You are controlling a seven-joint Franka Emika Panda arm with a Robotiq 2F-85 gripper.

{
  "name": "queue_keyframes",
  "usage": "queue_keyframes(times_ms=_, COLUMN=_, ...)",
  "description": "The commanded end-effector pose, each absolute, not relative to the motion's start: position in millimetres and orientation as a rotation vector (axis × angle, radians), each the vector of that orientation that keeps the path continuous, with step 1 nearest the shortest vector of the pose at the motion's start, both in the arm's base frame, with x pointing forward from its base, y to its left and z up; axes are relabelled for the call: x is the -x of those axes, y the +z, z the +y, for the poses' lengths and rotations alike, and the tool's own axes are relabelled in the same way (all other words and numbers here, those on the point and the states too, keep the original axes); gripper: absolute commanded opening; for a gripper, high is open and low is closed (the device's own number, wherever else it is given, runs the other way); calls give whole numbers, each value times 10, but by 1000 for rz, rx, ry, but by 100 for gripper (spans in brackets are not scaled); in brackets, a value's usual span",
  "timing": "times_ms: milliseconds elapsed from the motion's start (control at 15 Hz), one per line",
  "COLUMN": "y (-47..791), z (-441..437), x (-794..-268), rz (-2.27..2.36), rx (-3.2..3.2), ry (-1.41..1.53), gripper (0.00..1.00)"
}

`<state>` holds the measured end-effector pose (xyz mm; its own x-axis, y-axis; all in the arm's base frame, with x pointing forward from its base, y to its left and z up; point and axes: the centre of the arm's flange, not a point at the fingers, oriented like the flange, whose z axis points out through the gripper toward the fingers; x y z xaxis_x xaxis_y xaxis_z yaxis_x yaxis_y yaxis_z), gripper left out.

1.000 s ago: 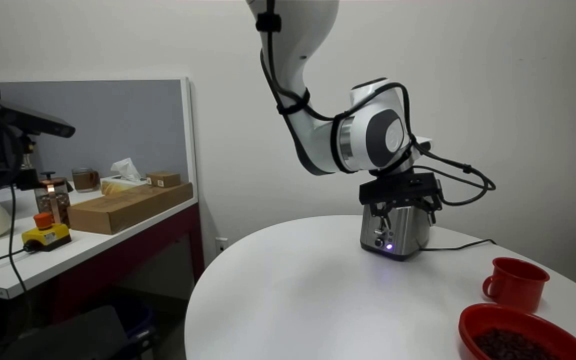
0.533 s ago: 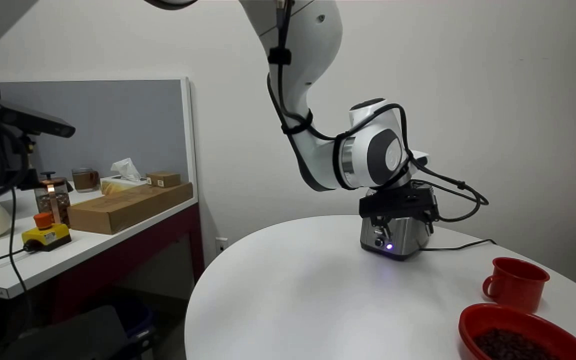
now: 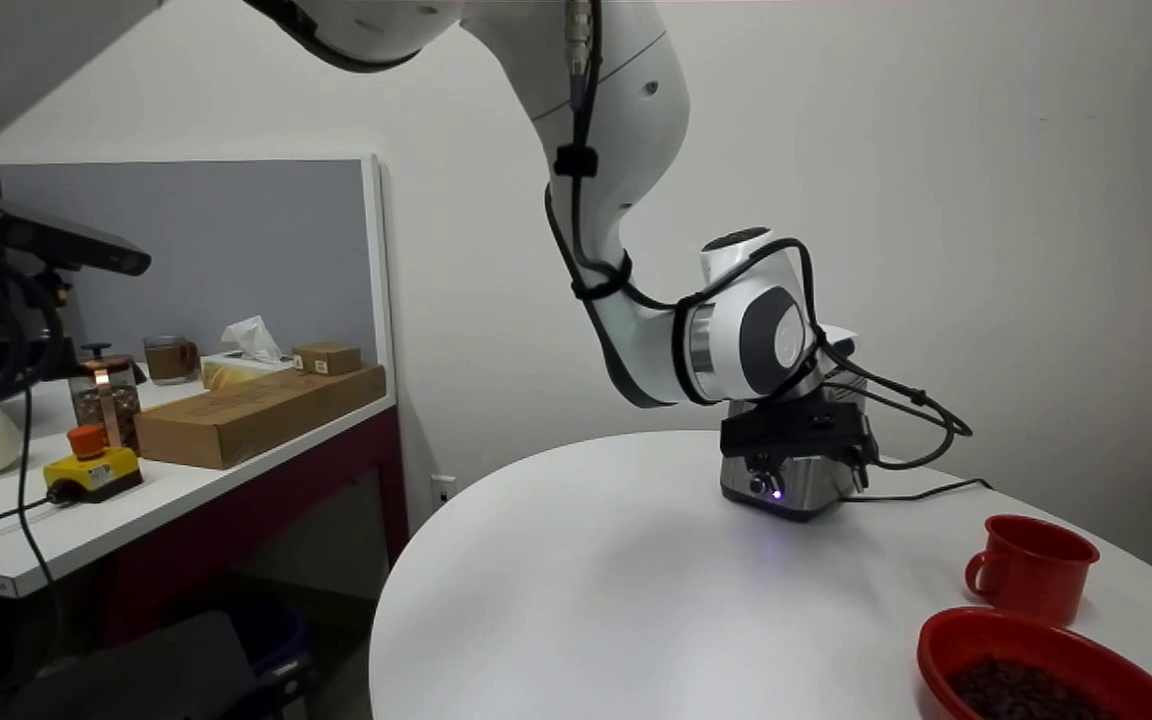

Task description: Pull up the button of the toaster.

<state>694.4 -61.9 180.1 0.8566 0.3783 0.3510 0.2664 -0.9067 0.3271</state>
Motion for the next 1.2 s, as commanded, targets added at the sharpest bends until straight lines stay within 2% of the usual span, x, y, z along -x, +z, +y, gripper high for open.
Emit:
queue_keyframes(times_ms=0, y=1653, z=-554, x=-7087, rz=464, rx=-2744, ry=637, gripper=100)
queue_keyframes(times_ms=1133, y=1424, z=-389, x=-7296, rz=432, rx=-2695, ry=772, gripper=100)
